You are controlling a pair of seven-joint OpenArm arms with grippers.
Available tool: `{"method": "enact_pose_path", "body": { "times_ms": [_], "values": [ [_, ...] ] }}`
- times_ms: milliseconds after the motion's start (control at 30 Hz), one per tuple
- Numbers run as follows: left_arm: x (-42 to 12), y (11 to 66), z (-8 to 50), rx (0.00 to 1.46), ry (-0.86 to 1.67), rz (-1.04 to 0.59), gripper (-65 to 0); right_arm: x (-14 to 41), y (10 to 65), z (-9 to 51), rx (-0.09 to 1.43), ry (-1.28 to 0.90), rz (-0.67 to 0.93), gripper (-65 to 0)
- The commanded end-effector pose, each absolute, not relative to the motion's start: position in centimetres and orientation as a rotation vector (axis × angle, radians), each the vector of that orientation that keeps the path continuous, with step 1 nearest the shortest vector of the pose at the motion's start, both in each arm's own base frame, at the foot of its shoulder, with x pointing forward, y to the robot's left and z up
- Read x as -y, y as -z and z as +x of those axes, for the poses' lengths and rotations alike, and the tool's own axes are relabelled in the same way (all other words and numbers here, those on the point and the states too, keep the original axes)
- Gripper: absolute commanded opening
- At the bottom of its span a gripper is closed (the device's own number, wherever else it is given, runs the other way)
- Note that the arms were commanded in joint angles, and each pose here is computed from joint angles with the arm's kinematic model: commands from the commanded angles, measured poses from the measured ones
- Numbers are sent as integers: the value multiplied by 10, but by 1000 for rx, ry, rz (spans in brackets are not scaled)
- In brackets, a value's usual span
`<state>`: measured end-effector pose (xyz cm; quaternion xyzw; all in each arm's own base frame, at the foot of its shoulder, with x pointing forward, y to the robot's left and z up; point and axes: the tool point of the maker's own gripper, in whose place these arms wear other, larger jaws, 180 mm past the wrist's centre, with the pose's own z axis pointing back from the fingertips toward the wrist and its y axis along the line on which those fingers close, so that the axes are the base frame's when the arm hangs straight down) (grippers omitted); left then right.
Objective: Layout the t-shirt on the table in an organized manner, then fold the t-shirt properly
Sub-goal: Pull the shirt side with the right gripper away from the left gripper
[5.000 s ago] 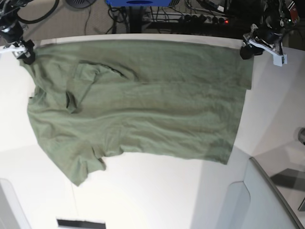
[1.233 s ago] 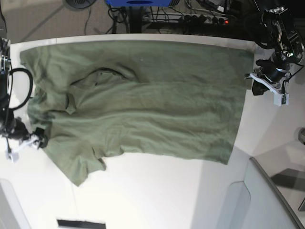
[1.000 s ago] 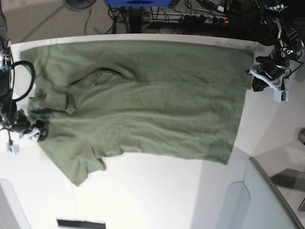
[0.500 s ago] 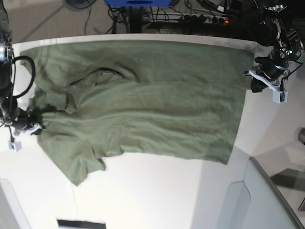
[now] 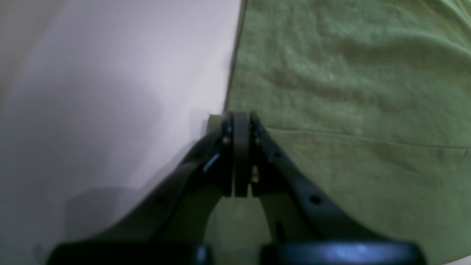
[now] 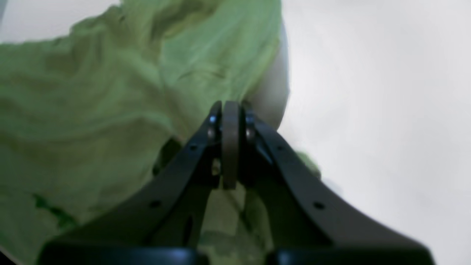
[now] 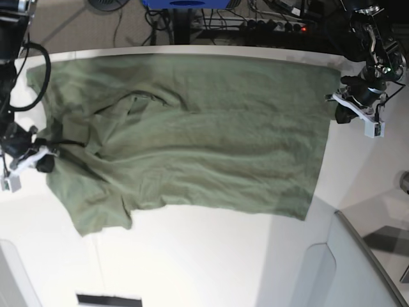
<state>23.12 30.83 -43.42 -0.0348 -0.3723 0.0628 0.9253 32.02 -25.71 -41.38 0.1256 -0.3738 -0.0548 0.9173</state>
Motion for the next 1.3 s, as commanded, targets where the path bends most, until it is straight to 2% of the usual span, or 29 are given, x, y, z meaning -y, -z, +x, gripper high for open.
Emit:
{"method": "enact_pose_path", "body": {
  "times_ms": [0, 267, 333, 467, 533, 633, 833, 933, 1100, 1267],
  "values": [
    [-314, 428, 236, 791, -131, -65, -650, 263, 390, 331, 840, 100, 254, -650],
    [-318, 437, 229, 765, -152, -67, -650, 246, 397, 291, 718, 167, 285, -633],
    [-318, 437, 229, 765, -152, -67, -650, 243, 403, 284, 673, 173, 297, -569],
    [-318, 436, 230, 768, -151, -66, -650, 241, 392, 283, 681, 142, 282, -378],
    [-318, 436, 230, 768, -151, -66, -650, 242, 379, 290, 718, 125, 266, -341],
    [-318, 436, 231, 770, -150, -67, -650, 253, 366, 312, 749, 121, 249, -339],
    [-317, 436, 231, 770, -152, -70, -650, 293, 406, 344, 610, 341, 307, -336],
    [-317, 436, 231, 770, -151, -69, -650, 309, 414, 360, 584, 365, 288, -336],
    [-317, 436, 231, 770, -151, -69, -650, 296, 434, 371, 461, 283, 250, -336],
    [-315, 436, 232, 770, -148, -73, -650, 281, 447, 369, 408, 275, 270, -336]
  ]
}}
